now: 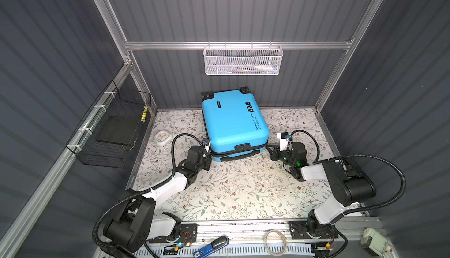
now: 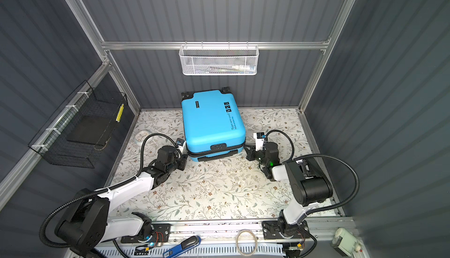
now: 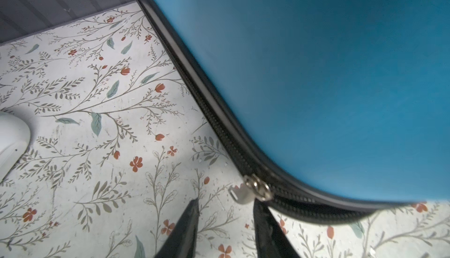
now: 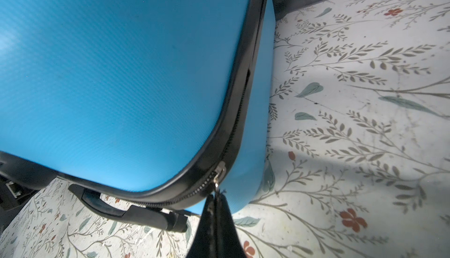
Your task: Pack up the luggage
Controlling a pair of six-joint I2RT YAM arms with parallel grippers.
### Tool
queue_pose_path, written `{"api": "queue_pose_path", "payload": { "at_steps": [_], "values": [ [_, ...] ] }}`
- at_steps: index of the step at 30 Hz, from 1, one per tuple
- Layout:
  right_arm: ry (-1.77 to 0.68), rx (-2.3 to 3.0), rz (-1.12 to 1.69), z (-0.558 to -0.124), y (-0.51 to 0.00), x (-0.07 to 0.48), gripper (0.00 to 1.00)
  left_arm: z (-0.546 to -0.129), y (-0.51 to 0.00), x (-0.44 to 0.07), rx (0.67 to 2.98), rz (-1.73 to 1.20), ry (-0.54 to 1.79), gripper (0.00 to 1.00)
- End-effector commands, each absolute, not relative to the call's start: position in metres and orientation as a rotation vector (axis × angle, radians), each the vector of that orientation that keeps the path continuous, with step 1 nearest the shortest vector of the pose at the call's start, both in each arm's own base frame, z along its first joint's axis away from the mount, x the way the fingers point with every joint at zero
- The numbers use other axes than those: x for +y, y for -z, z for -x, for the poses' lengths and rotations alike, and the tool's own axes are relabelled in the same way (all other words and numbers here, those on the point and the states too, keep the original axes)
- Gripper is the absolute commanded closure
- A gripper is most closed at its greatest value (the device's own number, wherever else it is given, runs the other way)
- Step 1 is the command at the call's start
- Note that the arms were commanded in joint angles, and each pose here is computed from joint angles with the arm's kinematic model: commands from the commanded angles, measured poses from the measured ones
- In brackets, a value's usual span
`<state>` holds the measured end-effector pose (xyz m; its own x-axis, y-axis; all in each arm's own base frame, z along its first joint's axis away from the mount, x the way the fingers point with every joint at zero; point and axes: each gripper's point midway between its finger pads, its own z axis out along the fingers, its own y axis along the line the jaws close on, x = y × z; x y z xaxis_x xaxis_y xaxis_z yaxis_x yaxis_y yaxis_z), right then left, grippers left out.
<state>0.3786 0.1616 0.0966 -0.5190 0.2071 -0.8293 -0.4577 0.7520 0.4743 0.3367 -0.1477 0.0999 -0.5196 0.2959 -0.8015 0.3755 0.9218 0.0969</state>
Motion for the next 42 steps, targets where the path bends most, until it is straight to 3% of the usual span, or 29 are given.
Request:
{"api": "queue_pose_path", "payload": {
  "at_steps": [1,22,32,42],
  "values": [
    [-0.857,1.939,0.244,-0.377,-0.102,0.171,1.00,-0.355,-0.121,-0.156,2.052,-0.486,0.095,0.61],
    [-0.864,1.955,0.232,-0.376,-0.097,0.171,1.00,-0.349,-0.135,-0.169,1.896,-0.620,0.175,0.75],
    [-0.867,1.962,0.230,-0.376,-0.095,0.171,1.00,-0.358,-0.136,-0.174,1.879,-0.669,0.199,0.76],
    [-0.873,1.973,0.231,-0.376,-0.091,0.173,1.00,-0.367,-0.138,-0.179,1.844,-0.688,0.222,0.87]
  ]
}}
